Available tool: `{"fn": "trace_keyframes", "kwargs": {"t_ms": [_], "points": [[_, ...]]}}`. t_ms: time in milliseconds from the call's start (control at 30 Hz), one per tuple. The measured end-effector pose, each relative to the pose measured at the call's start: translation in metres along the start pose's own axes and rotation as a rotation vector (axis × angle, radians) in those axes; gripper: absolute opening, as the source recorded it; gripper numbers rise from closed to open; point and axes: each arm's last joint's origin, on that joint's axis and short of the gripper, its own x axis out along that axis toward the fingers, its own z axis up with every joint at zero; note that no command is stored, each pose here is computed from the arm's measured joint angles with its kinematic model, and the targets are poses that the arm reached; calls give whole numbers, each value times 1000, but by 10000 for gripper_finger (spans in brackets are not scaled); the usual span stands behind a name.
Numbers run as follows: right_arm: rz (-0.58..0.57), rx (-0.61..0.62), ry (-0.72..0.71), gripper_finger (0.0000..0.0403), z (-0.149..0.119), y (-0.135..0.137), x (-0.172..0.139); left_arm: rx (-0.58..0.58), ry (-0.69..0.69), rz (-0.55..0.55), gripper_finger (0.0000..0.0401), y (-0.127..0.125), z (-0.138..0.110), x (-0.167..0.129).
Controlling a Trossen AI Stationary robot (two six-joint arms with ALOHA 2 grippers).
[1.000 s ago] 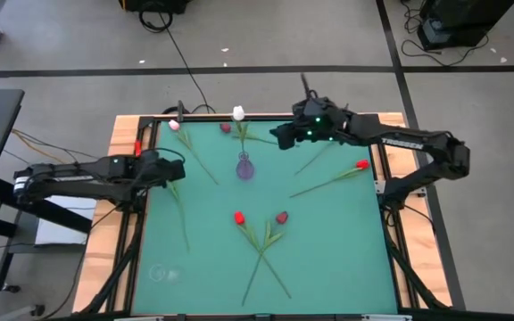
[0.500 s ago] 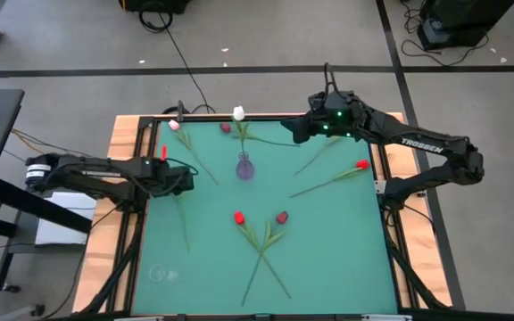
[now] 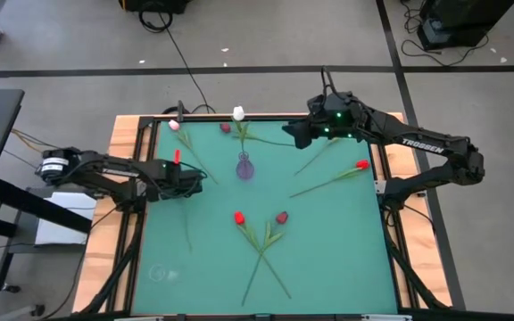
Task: Sort flowers into vase by color
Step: Put the white tulip into the purple vase
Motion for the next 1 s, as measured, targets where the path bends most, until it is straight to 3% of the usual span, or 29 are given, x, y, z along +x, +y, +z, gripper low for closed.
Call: {"fn": "trace_keyframes", "kwargs": {"t_ms": [233, 567, 800, 1000], "points": [[27, -24, 17, 201, 0, 1, 0, 15, -9, 66, 122, -4, -2, 11], [43, -72, 11, 201, 1, 1, 0, 13, 0, 3, 12, -3, -2, 4], [83, -105, 41, 201, -1, 2, 0, 36, 36, -239, 11, -1, -2, -38], [150, -131, 79, 201, -6, 10, 0, 309, -161, -532, 11, -2, 0, -101]]}}
